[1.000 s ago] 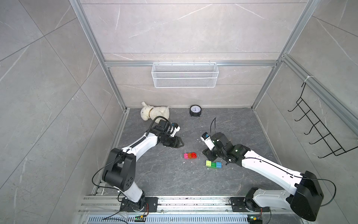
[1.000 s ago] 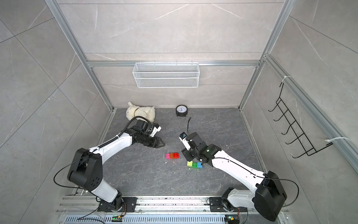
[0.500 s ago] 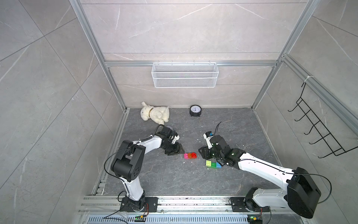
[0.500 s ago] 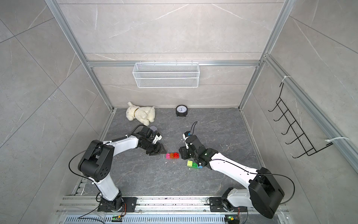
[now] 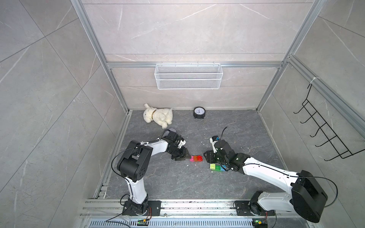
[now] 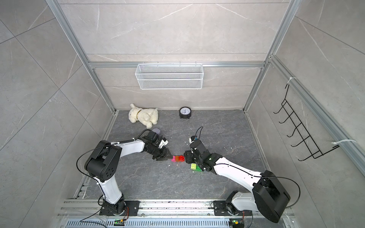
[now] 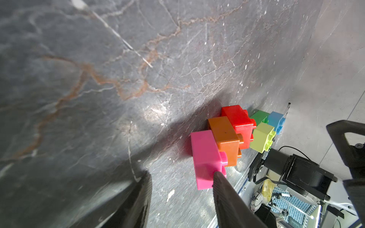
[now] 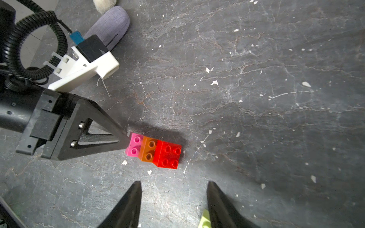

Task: Assemble the letter y with lego
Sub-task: Adjust the lego brick at the center of the board.

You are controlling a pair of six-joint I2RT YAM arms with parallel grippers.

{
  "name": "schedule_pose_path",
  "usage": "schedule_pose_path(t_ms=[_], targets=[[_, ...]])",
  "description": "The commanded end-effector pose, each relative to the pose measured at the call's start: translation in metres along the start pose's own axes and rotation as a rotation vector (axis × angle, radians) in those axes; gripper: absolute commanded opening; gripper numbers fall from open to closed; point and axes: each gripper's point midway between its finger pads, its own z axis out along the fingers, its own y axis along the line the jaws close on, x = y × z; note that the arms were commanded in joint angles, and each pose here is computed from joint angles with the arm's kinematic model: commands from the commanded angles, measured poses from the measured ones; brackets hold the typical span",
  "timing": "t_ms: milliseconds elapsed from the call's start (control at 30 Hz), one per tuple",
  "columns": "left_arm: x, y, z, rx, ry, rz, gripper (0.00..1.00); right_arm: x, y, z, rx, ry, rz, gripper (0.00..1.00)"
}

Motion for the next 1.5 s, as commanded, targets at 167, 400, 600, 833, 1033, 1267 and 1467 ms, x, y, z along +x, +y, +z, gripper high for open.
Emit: schedule_pose_path(t_ms=[167, 400, 600, 833, 1033, 1267, 1467], targets=[[0.006, -0.011, -0.004, 0.053, -0.016, 0.004, 0.70, -0.010, 0.005, -0.001, -0.020, -0.034, 0.049, 0.56], [0.011, 0.001, 0.006, 0.007, 0.012, -0.031, 0.67, -0.009, 0.004, -0.002, -0.014, -0.024, 0.055, 0.56], [0.019, 0.008, 0.011, -0.045, 0.029, -0.015, 0.64, -0.004, 0.000, -0.006, -0.005, -0.022, 0.059, 0.57], [0.023, 0.019, 0.010, -0.095, 0.028, -0.017, 0.56, -0.001, 0.001, -0.005, -0.012, -0.014, 0.067, 0.57], [0.024, 0.018, 0.008, -0.096, 0.026, -0.010, 0.54, -0.005, 0.012, -0.004, -0.077, -0.014, 0.092, 0.58], [0.025, 0.019, 0.005, -0.104, 0.014, -0.004, 0.53, -0.005, 0.013, -0.002, -0.131, -0.015, 0.172, 0.60], [0.026, 0.021, 0.005, -0.106, 0.011, -0.016, 0.52, -0.005, 0.016, 0.001, -0.234, -0.002, 0.299, 0.62]])
